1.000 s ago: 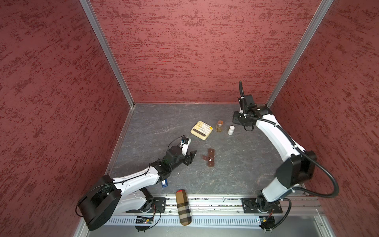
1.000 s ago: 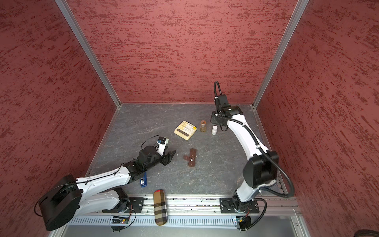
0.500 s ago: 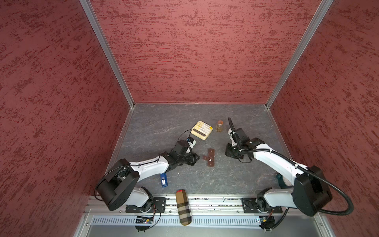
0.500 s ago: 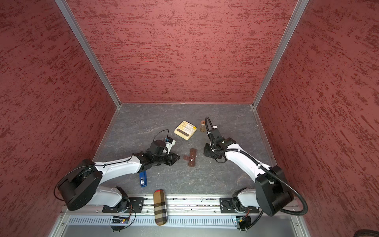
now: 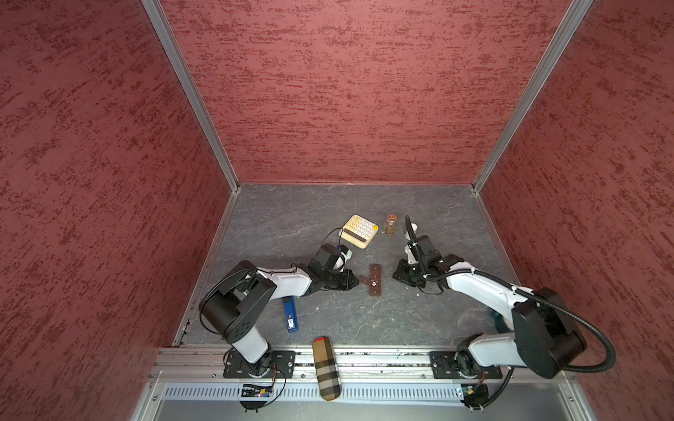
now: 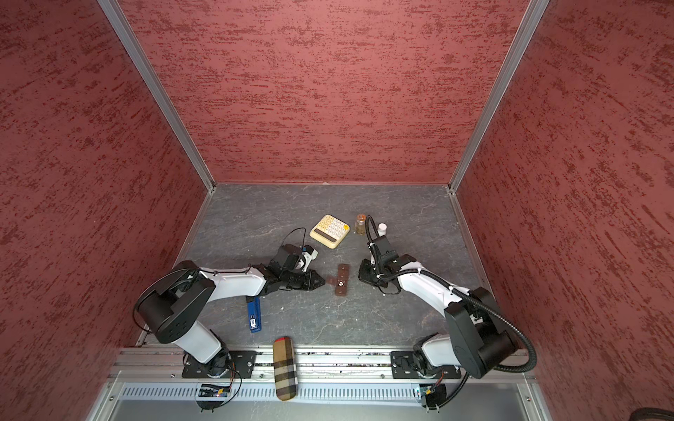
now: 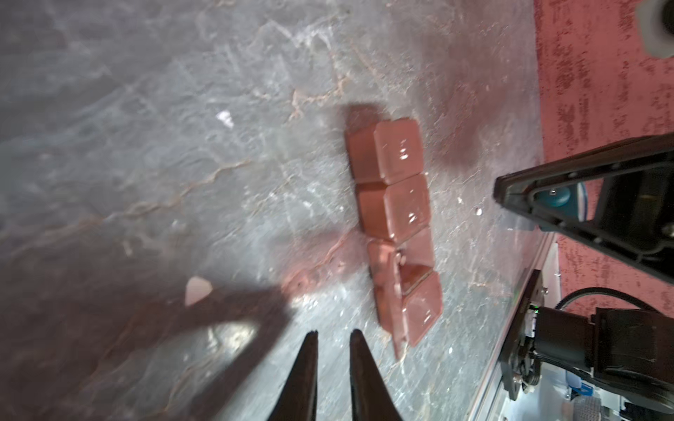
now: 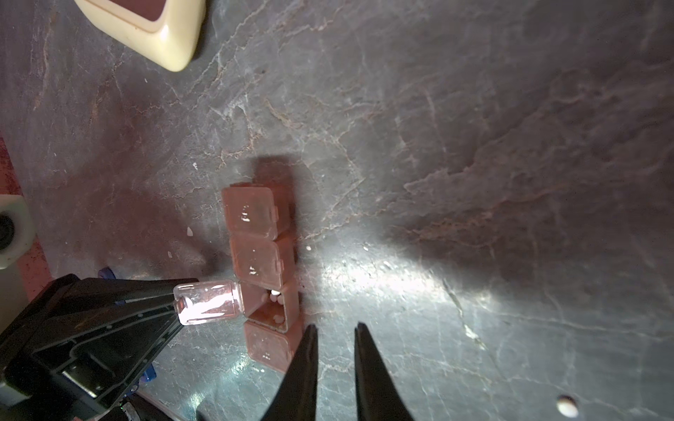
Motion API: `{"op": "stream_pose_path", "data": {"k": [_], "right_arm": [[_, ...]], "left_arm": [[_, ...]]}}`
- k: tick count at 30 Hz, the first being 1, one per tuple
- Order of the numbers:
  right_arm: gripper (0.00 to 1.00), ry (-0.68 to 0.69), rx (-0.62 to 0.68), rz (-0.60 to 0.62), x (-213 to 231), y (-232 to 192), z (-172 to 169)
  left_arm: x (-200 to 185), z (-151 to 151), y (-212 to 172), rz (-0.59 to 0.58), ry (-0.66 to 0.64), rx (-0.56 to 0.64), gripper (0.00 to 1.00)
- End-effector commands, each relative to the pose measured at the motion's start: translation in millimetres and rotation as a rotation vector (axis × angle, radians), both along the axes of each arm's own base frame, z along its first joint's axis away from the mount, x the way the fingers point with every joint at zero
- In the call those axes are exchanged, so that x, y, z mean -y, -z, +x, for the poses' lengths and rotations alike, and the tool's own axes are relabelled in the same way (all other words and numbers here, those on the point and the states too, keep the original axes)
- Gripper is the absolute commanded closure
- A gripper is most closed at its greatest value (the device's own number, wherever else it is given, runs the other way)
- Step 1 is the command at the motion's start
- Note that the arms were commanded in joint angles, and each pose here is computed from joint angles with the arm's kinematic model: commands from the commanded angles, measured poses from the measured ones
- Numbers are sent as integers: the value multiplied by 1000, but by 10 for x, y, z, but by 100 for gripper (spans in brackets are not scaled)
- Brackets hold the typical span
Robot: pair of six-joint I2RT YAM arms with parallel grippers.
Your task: Sort the pills into containers
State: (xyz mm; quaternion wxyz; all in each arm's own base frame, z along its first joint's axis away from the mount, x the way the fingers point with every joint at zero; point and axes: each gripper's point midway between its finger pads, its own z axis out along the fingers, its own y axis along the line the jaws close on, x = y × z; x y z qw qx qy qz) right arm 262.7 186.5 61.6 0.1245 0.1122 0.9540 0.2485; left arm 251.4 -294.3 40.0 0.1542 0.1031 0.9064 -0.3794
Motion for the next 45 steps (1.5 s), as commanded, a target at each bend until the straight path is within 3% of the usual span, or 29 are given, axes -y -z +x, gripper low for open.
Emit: {"op": "stream_pose_path", "data": {"k": [1,6,13,21,29,35,45], "right_arm": [[79,-1,10,33,-73,14,24],[77,-9,10,62,-119,23,18],[58,-59,40,199,-341,-78,38],[48,-83,64,349,-505,-122,-3],[41,-102,71,360,-523,-114,-22],[44,-114,49,344,-517,-30,-50],[59,-131,0,285,-488,188,-65]], "left_arm": [[123,61,-122,-63,25,24,81],[176,27,-190,-84,51,38,75],[322,7,-223,-102,90,42,72],[418,51,-129,-94,99,21,69],[518,72,-54,-98,115,0,69],[552,57,-8,-100,123,-17,69],[561,31,59,-92,130,-44,71]]}}
